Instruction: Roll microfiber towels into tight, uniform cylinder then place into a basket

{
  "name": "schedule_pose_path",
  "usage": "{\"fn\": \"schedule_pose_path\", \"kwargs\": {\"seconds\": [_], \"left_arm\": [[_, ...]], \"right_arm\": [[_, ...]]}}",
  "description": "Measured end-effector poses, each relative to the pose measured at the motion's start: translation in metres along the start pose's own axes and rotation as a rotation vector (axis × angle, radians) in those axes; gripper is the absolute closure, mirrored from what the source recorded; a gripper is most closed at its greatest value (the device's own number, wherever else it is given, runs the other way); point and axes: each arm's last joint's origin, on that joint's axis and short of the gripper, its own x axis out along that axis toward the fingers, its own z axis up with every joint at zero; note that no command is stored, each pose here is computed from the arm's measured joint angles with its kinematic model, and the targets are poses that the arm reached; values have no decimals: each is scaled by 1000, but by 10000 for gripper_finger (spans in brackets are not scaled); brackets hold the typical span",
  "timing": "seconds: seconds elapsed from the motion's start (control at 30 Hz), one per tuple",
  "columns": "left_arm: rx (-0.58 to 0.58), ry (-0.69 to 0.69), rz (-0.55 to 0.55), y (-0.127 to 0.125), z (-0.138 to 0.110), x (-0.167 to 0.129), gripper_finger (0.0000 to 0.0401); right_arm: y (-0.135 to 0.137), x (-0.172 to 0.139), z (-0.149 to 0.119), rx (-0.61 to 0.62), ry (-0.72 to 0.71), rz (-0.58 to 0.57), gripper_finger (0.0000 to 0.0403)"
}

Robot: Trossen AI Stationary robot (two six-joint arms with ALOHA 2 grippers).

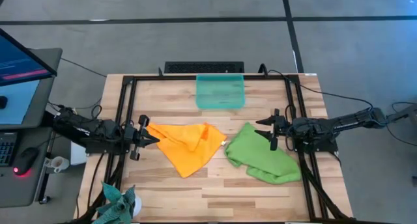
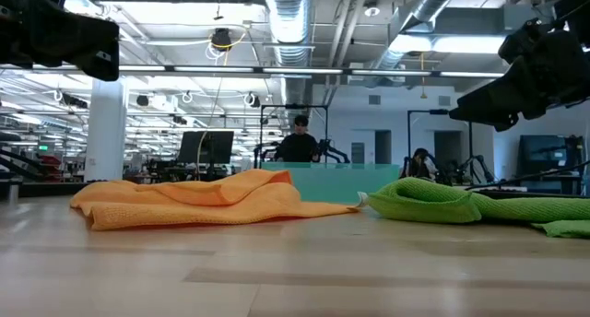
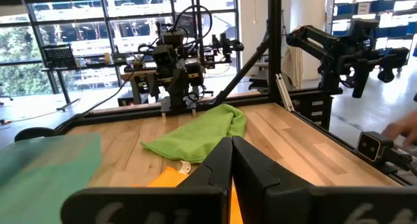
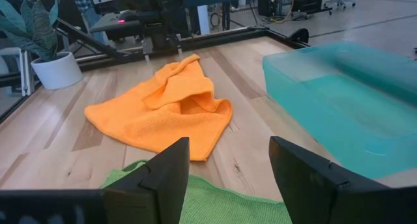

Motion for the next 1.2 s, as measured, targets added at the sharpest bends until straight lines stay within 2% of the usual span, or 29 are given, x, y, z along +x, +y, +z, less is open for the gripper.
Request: {"fn": "schedule_pose_path", "kwargs": {"seconds": [0.73,0.93,1.2], "left_arm": [[-1,0,0,0,0,0,401],[-70,0,0,0,0,0,401],[-35,0,-2,0,0,0,401]], "right_arm": [[0,0,0,0,0,0,171],[0,0,0,0,0,0,171],[0,0,0,0,0,0,171]]}}
